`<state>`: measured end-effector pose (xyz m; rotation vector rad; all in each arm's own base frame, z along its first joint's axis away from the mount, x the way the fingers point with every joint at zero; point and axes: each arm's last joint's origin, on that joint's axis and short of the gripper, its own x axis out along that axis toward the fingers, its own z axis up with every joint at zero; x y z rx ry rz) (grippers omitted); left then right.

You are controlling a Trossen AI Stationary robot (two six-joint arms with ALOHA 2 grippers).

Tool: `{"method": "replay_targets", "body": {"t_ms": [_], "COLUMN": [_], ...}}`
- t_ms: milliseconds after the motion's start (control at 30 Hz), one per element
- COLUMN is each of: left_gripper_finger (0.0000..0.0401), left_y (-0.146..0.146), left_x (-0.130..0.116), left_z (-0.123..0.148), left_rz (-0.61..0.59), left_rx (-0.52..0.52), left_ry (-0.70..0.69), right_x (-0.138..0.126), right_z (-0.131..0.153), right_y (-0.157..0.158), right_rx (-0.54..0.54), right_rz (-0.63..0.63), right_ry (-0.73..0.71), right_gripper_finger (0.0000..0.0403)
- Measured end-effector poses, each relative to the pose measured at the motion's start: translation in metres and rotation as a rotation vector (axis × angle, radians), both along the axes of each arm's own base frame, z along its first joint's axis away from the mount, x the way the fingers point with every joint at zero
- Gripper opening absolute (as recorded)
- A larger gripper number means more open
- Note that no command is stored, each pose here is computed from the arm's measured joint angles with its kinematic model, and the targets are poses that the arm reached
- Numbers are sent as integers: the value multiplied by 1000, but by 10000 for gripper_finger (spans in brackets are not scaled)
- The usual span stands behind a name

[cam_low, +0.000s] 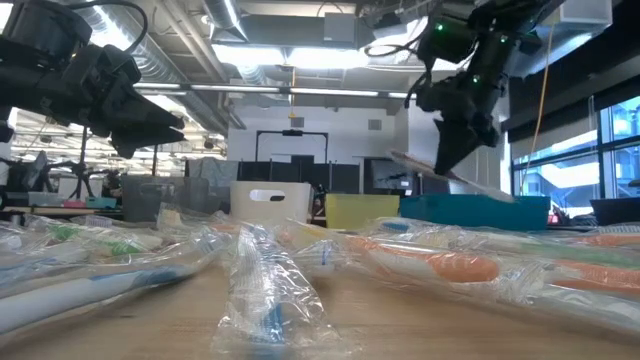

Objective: Pick & Place Toothbrushes
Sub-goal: Put the violet toothbrush into the blue bin

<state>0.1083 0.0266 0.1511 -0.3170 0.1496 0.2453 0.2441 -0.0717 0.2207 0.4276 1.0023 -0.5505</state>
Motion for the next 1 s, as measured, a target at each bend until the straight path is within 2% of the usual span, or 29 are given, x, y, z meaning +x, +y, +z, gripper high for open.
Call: {"method": "replay_targets", "body": {"t_ms": [267,533,800,1000], "left_gripper_finger": [182,182,182,182], "left_y": [0,0,0,0], "left_x": [0,0,0,0], "left_z": [0,0,0,0], "left_rz": [0,1,2,1], "left_rx": [0,-7,-8,-8], "left_ry": [0,-2,-2,-1], "right_x": [-18,-42,-51,-49], "right_z": [35,45,34,14], "right_y": [-21,-55,-86,-102], "right_rx": [-104,-261,-250,-128], "right_rz": [-65,-308,-431,-435], "right_ry": [-188,-180,-141,-105], "right_gripper_finger": [29,29,29,29]}}
